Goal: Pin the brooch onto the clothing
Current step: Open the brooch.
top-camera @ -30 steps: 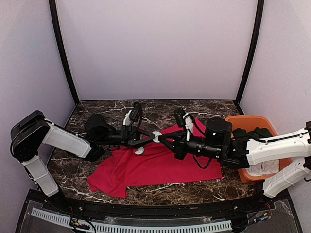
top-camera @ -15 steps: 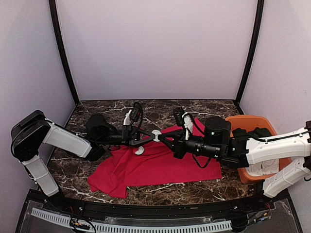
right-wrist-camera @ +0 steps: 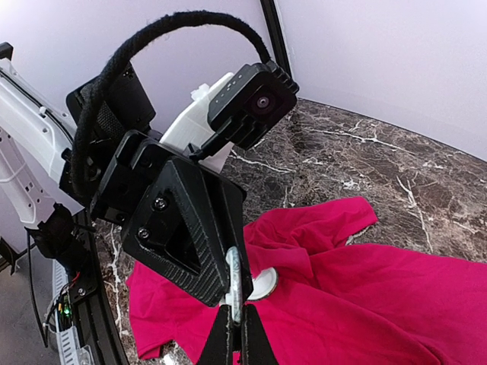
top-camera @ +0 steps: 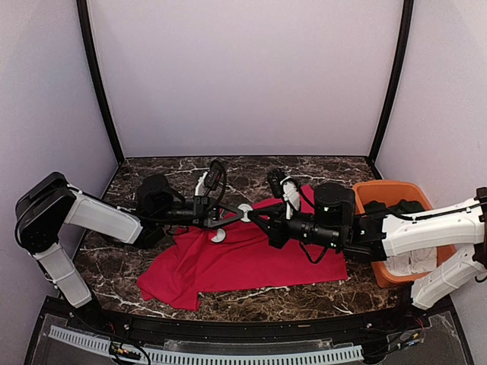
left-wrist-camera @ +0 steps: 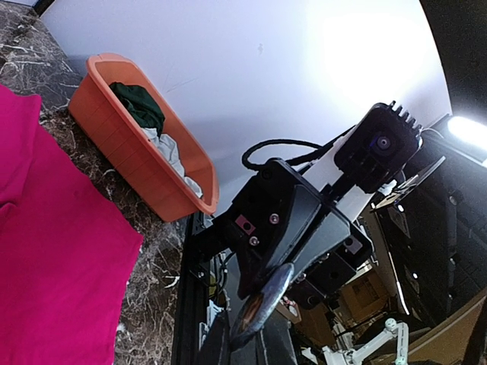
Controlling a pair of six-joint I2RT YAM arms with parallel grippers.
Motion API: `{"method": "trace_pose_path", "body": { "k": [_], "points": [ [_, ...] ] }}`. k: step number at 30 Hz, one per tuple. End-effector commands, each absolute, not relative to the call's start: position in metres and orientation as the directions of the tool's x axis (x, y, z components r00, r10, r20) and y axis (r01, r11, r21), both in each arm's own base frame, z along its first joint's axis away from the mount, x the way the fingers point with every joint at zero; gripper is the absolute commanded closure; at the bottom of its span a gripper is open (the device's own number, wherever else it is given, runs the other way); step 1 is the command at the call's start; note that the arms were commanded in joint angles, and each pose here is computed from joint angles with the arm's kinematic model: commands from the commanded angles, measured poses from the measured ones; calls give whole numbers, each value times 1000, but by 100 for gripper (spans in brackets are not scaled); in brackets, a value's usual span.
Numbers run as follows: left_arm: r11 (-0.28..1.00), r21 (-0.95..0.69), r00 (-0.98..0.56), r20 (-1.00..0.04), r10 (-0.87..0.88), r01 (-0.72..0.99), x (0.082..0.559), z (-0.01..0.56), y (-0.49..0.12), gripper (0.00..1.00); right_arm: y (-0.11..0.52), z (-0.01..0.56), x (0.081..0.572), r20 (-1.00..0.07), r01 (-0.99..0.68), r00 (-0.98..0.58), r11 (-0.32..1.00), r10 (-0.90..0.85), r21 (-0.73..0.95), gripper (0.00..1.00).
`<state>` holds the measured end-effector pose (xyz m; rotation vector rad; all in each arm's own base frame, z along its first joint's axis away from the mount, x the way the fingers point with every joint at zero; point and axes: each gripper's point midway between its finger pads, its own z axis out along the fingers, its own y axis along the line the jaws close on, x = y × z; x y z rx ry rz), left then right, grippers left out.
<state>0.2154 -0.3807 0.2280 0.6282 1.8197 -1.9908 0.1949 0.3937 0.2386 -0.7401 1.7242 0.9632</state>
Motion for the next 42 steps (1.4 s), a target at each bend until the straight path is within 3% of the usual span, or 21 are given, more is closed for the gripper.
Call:
{"method": "trace_pose_path", "body": {
  "k": [1, 42],
  "points": [
    [-91, -806, -799, -592, 103, 585, 198, 237, -388, 99, 412, 253, 185, -958, -863, -283, 446, -38, 237, 100],
    [87, -669, -671, -714, 198, 738, 187, 225, -391, 99, 440, 269, 190, -897, -814, -438, 401, 53, 421, 100]
  ]
}}
